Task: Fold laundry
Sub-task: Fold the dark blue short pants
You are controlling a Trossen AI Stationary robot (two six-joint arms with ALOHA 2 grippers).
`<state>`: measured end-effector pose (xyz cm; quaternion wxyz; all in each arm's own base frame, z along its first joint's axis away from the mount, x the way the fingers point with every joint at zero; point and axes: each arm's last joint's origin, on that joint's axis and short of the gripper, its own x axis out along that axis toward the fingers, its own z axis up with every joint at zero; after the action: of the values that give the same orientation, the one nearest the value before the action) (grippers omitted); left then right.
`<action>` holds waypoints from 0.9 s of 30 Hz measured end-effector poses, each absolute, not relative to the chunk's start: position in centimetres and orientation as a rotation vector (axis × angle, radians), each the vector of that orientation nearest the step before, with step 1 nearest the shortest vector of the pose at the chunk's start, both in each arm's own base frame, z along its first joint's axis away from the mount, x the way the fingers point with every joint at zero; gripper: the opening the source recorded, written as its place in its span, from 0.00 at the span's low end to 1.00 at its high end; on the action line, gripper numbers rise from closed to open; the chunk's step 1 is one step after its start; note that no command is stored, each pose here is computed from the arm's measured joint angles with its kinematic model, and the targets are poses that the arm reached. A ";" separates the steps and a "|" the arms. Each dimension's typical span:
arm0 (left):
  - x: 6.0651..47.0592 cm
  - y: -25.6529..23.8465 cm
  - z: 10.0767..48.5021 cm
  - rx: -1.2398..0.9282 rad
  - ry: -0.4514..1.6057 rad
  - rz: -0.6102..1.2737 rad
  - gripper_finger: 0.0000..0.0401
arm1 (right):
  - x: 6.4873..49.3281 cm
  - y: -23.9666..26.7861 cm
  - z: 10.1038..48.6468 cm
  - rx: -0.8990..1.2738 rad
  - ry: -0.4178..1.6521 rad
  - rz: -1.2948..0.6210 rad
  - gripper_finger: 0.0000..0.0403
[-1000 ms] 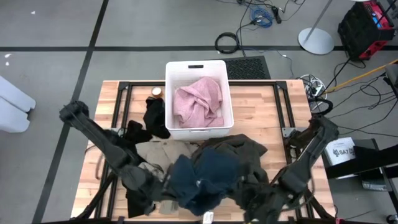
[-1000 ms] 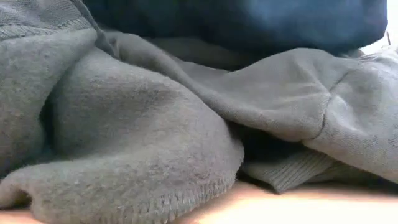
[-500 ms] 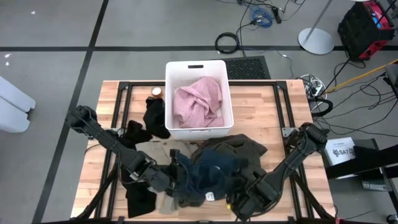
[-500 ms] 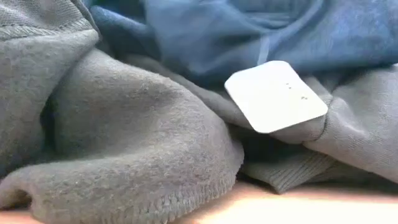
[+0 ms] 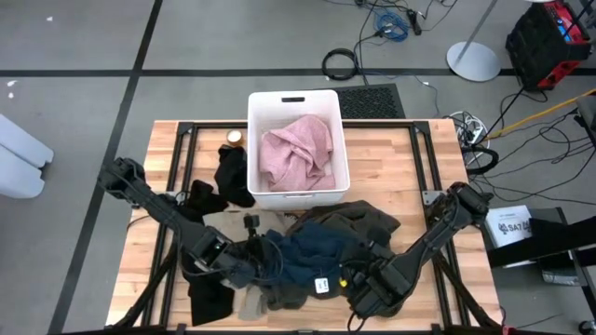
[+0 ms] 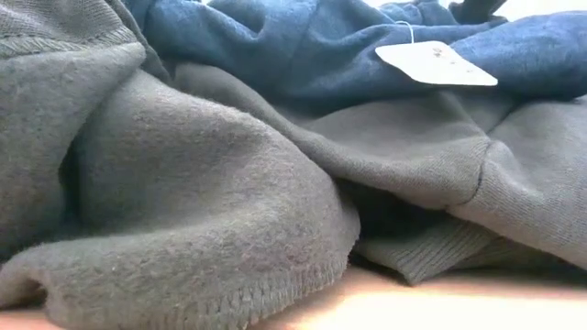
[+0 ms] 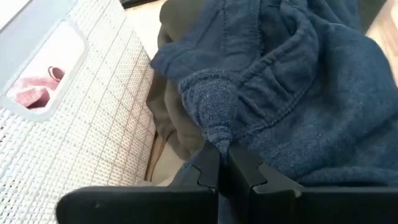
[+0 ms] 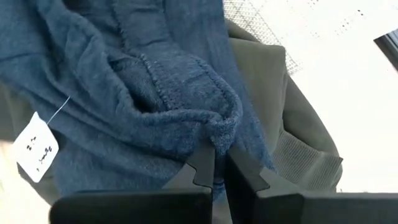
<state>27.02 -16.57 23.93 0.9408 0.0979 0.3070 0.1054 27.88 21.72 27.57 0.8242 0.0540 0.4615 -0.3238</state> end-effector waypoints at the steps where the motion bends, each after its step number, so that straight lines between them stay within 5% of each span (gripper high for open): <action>1: 27.1 -16.5 23.9 0.198 0.627 0.217 0.03 | 28.0 21.6 27.6 0.122 0.979 -0.695 0.04; 27: 27.1 -16.5 23.9 0.194 0.630 0.207 0.03 | 26.8 20.3 24.5 0.056 1.031 -0.830 0.48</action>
<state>27.06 -16.55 23.92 0.9409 0.0952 0.3087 0.1015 26.75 20.33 24.46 0.7884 0.0262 0.4788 -0.3854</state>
